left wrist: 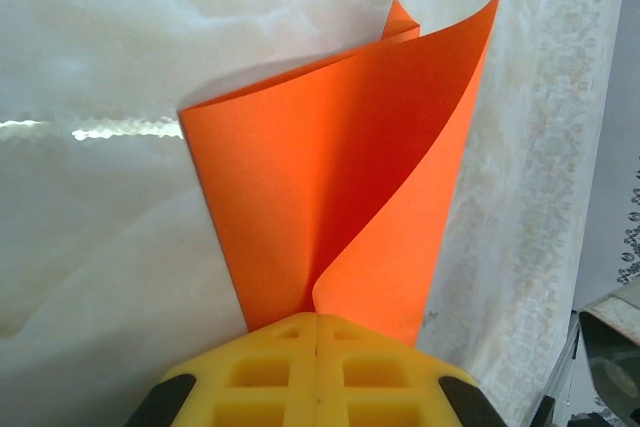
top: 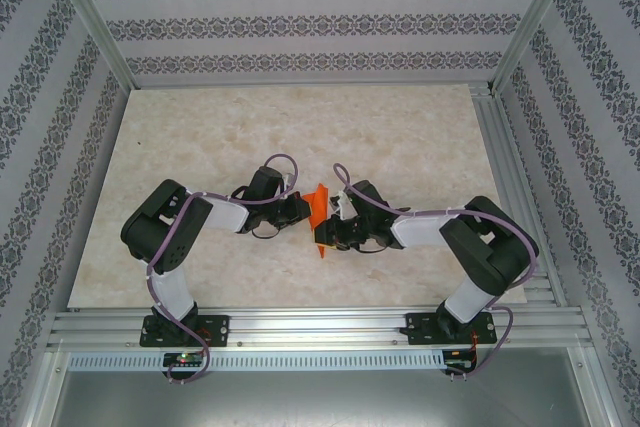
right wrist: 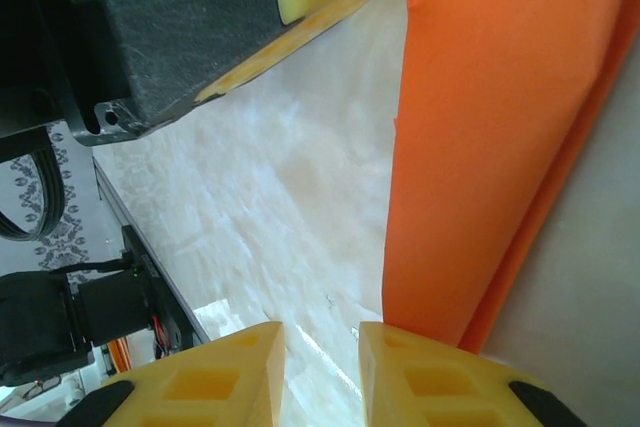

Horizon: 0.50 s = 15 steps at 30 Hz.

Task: Fold a paper plane with a square sheet of paper (fold left side to right side)
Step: Fold the wing for the fifth time at the center of the table.

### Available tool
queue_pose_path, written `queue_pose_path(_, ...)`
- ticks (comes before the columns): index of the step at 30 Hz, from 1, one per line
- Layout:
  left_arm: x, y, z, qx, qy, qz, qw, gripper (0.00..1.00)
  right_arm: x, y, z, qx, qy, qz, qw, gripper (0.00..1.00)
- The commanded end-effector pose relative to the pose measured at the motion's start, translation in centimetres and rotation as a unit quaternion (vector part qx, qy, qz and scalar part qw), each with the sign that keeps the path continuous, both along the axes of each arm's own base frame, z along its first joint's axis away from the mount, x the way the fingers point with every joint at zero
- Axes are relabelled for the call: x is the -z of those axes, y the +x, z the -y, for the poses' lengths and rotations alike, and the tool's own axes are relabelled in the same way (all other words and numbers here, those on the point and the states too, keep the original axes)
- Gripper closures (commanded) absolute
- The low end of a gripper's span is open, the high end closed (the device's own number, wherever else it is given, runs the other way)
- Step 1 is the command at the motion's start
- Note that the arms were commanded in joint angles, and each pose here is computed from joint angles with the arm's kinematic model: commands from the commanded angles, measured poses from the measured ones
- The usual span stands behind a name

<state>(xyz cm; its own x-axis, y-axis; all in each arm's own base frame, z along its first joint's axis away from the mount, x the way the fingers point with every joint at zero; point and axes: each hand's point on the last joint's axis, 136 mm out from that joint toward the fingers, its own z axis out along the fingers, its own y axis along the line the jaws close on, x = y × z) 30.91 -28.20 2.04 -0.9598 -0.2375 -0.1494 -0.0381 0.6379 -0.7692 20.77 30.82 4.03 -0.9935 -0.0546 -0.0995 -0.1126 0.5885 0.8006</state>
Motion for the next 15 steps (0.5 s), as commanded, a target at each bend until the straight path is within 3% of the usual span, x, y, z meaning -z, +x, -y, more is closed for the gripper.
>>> queue_pose_path(1,2.17,-0.26,-2.14,-0.029,0.038,-0.022,0.999,1.0,-0.16,0.46,-0.78,-0.006,0.006,0.011,1.0,0.74)
queue_pose_path(15,1.81,-0.11,-2.3,-0.03,0.037,-0.019,0.999,1.0,0.75,0.39,-1.19,-0.013,-0.005,0.005,1.0,0.74)
